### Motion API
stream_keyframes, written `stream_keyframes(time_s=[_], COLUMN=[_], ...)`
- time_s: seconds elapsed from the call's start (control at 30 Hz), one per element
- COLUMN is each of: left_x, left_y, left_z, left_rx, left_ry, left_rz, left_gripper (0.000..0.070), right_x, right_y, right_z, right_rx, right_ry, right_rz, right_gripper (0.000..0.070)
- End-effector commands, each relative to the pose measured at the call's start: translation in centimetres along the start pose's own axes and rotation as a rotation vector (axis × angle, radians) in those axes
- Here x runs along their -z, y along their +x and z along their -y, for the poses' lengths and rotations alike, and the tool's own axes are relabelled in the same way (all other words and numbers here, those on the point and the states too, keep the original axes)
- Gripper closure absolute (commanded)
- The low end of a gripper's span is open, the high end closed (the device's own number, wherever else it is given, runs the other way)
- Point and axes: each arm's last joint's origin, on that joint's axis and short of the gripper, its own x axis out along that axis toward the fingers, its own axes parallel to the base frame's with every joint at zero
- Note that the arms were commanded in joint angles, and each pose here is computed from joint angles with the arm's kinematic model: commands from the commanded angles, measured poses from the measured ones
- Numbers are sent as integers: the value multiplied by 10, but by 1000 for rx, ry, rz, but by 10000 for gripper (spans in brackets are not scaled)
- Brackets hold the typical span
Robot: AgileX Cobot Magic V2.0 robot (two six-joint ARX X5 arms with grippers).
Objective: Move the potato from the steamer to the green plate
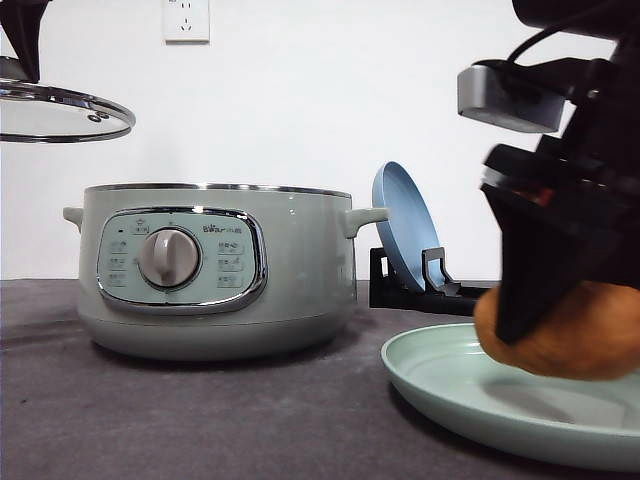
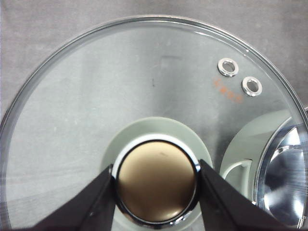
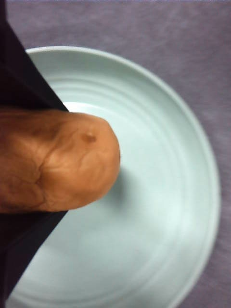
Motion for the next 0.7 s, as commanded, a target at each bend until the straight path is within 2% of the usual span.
stream_keyframes(time_s=[0.0, 0.2, 0.37, 0.67], left_x=[-7, -7, -7, -7], left_y=[-3, -3, -3, -3], left_z=[0, 1, 1, 1], left_rx=[4, 4, 4, 4], left_ry=[1, 1, 1, 1], left_rz=[49, 49, 49, 49], left_gripper=[700, 700, 700, 700], right_x=[-3, -9, -9, -8], right_y=[3, 10, 20, 25], right_z=[1, 17, 28, 30], right_rx=[4, 26, -16, -22], right_ry=[23, 97, 146, 150], right_rz=[13, 25, -22, -38], right_gripper=[494, 494, 494, 494])
